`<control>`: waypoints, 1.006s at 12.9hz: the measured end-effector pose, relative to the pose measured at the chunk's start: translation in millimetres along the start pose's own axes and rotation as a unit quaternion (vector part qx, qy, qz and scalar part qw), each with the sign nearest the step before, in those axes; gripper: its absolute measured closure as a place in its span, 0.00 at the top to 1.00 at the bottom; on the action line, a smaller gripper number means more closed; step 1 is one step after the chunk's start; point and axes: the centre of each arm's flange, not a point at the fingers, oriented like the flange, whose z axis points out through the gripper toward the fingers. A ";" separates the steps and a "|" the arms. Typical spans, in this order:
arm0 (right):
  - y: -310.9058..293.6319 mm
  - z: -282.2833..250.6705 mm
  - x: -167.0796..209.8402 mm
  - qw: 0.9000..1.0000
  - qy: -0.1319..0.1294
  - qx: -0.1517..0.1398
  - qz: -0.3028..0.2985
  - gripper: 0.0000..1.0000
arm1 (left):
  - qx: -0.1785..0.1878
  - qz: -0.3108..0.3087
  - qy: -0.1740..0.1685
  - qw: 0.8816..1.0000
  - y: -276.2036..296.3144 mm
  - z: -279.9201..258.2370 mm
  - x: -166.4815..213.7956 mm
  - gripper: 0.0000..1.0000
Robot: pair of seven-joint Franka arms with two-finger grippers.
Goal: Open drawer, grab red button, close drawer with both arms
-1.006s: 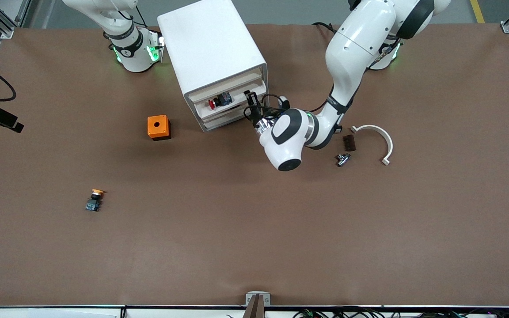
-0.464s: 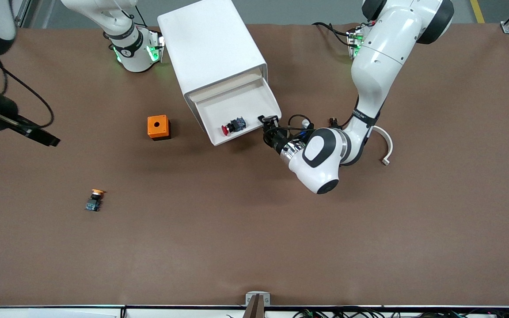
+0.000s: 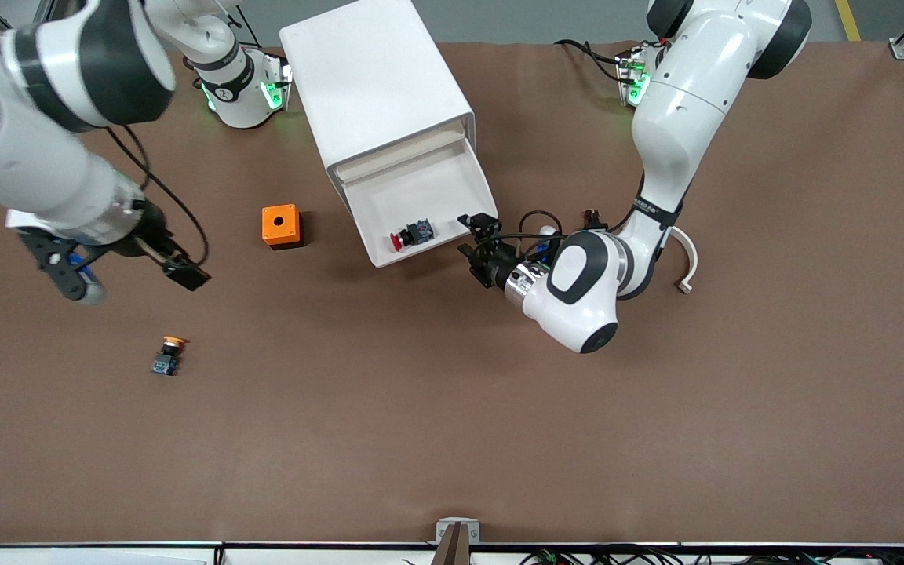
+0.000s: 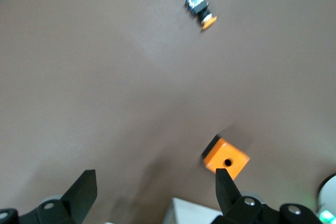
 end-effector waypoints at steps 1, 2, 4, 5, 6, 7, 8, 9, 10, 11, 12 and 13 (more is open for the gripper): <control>-15.0 10.0 -22.1 1.000 0.001 -0.003 0.023 1.00 | -0.013 0.010 0.009 1.000 -3.2 -15.1 -1.1 0.92; -28.9 21.0 -43.6 0.999 0.002 -0.004 0.041 1.00 | -0.026 0.020 0.023 0.999 -9.7 -30.3 -3.1 1.00; -52.7 45.1 -89.3 0.998 0.007 0.003 0.069 1.00 | -0.063 0.042 0.050 0.996 -27.6 -59.6 -10.2 1.00; -62.5 58.4 -114.3 0.996 0.009 0.010 0.083 1.00 | -0.085 0.058 0.060 0.993 -38.2 -77.0 -13.2 1.00; -70.2 72.7 -139.2 0.996 0.010 0.014 0.093 1.00 | -0.104 0.076 0.066 0.989 -47.4 -95.5 -13.1 1.00; -77.2 86.6 -164.0 0.995 0.011 0.015 0.100 1.00 | -0.117 0.097 0.078 0.985 -57.0 -112.9 -9.9 1.00; -84.0 100.7 -187.5 0.994 0.013 0.015 0.106 1.00 | -0.124 0.125 0.100 0.979 -69.7 -128.1 -5.4 1.00; -89.7 113.8 -206.7 0.994 0.014 0.015 0.111 1.00 | -0.131 0.158 0.128 0.970 -87.4 -141.5 -2.9 1.00; -94.8 125.6 -222.4 0.993 0.014 0.016 0.117 1.00 | -0.143 0.188 0.156 0.959 -108.3 -154.2 -2.7 1.00; -99.3 137.5 -237.1 0.992 0.015 0.016 0.123 1.00 | -0.159 0.209 0.180 0.948 -131.2 -165.5 -4.2 1.00; -103.0 150.1 -252.1 0.992 0.016 0.017 0.128 1.00 | -0.171 0.220 0.195 0.940 -151.1 -174.2 -5.6 1.00; -104.8 163.1 -266.3 0.991 0.017 0.018 0.129 1.00 | -0.178 0.230 0.206 0.934 -163.3 -179.6 -6.0 1.00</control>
